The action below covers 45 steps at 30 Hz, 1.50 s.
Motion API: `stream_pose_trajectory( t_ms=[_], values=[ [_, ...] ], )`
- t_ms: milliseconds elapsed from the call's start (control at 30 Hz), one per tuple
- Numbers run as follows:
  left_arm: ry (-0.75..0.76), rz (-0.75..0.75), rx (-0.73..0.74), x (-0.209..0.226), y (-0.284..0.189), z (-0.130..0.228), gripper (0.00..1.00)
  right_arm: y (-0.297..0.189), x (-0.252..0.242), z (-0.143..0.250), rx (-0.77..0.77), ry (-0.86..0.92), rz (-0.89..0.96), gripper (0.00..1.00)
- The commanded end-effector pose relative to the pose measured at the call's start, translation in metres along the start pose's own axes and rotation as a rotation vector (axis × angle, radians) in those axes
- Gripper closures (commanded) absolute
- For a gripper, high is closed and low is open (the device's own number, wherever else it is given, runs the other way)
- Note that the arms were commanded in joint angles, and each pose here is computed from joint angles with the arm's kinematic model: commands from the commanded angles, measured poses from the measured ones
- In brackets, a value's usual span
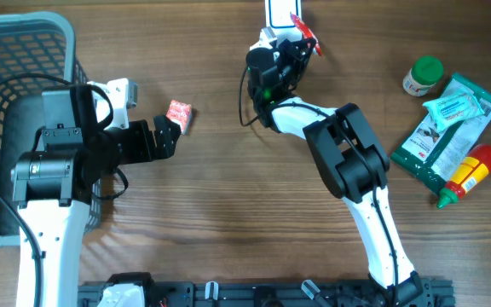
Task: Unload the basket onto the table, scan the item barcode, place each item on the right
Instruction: 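Hold the snack stick barcode in front of the white scanner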
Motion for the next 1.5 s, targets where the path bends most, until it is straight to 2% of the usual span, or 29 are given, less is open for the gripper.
stream_pose_trajectory(
  t_ms=[0, 333, 1200, 1333, 1467],
  values=[
    [0.027, 0.015, -0.011, -0.003, -0.002, -0.003, 0.00, 0.001, 0.006, 0.001, 0.004, 0.000, 0.001, 0.96],
    [0.027, 0.015, -0.011, -0.003, -0.002, -0.003, 0.00, -0.012, 0.013, -0.020, -0.107, -0.003, -0.039, 0.96],
    [0.027, 0.015, -0.011, -0.003, -0.002, -0.003, 0.00, -0.009, 0.012, -0.017, -0.089, -0.003, -0.032, 0.96],
    [0.027, 0.015, -0.011, -0.003, -0.002, -0.003, 0.00, 0.002, -0.023, -0.009, -0.038, 0.185, 0.071, 0.96],
    [0.027, 0.015, -0.011, -0.003, -0.002, -0.003, 0.00, 0.004, -0.062, -0.007, -0.043, 0.298, 0.155, 0.96]
  ],
)
Point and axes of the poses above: each gripper's point midway between its finger pads, its own y axis out along the fingers, its own x axis along the line the jaws close on, z = x × y, the point moved 2 cm from there along -y, back along the fingers, and after that the axes turned 10 degrees about y, right-handed, at the moved point
